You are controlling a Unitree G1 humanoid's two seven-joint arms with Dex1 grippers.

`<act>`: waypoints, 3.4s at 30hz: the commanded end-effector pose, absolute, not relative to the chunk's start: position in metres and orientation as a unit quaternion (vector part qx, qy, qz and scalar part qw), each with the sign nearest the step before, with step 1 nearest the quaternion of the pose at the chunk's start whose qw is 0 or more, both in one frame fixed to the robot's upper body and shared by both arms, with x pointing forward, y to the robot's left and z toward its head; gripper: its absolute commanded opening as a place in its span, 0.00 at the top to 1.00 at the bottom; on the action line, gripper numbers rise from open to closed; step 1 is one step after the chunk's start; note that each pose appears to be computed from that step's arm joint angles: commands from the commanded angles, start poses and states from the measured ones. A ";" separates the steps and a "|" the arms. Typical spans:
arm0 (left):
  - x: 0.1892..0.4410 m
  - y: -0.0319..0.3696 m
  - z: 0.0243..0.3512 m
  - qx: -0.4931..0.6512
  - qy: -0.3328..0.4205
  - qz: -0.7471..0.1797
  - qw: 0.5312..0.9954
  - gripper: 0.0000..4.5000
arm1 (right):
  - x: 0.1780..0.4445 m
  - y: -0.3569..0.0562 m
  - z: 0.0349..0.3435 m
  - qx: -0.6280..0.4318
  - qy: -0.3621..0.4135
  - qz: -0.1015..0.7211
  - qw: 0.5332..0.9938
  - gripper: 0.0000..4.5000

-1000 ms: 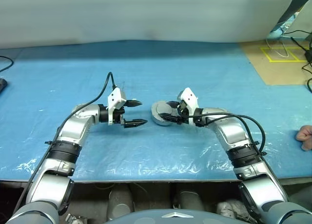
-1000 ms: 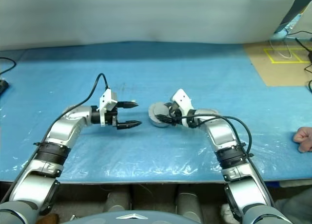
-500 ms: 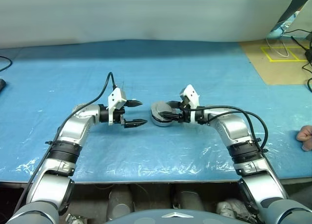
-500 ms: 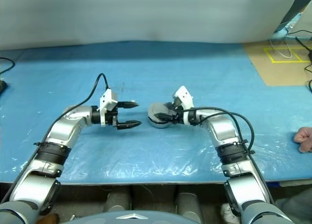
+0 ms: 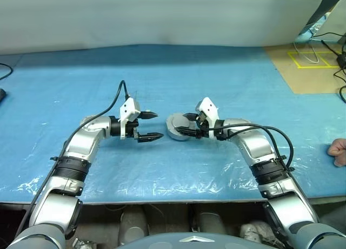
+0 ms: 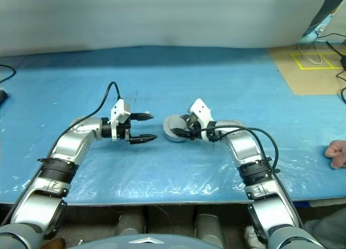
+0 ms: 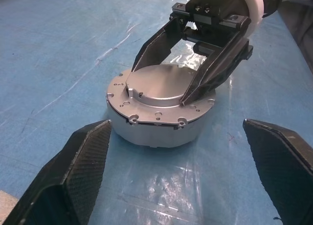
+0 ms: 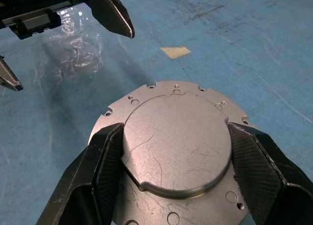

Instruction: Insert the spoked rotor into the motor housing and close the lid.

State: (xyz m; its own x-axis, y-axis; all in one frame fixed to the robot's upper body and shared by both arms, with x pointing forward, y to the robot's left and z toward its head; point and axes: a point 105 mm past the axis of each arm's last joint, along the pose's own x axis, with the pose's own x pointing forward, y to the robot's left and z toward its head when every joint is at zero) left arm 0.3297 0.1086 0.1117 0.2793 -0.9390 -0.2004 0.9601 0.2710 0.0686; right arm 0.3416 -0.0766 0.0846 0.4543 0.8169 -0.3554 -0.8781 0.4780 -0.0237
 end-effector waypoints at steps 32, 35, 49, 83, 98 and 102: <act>0.330 0.105 0.122 0.102 0.037 -0.604 0.789 0.00 | 0.324 -0.097 -0.004 -0.101 0.297 0.426 0.849 0.34; 0.330 0.105 0.122 0.102 0.036 -0.604 0.790 0.00 | 0.321 -0.102 0.005 -0.087 0.293 0.442 0.843 0.34; 0.330 0.103 0.123 0.101 0.037 -0.605 0.789 0.00 | 0.310 -0.092 0.008 -0.070 0.290 0.480 0.825 0.34; 0.324 0.101 0.125 0.096 0.050 -0.613 0.783 0.00 | 0.318 -0.074 0.072 -0.103 0.182 0.532 0.820 0.34; 0.324 0.100 0.126 0.096 0.047 -0.612 0.784 0.00 | 0.330 -0.088 0.037 -0.110 0.231 0.475 0.842 0.34; 0.325 0.100 0.126 0.096 0.046 -0.611 0.784 0.00 | 0.324 -0.093 0.024 -0.135 0.251 0.480 0.830 0.34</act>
State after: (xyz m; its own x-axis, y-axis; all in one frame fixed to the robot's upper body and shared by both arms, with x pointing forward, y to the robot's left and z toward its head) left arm 0.3254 0.1020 0.1165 0.2528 -0.9449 -0.2081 0.9675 0.2454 0.0613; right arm 0.3351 -0.0700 0.0783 0.4355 0.8232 -0.3641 -0.8919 0.4493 -0.0511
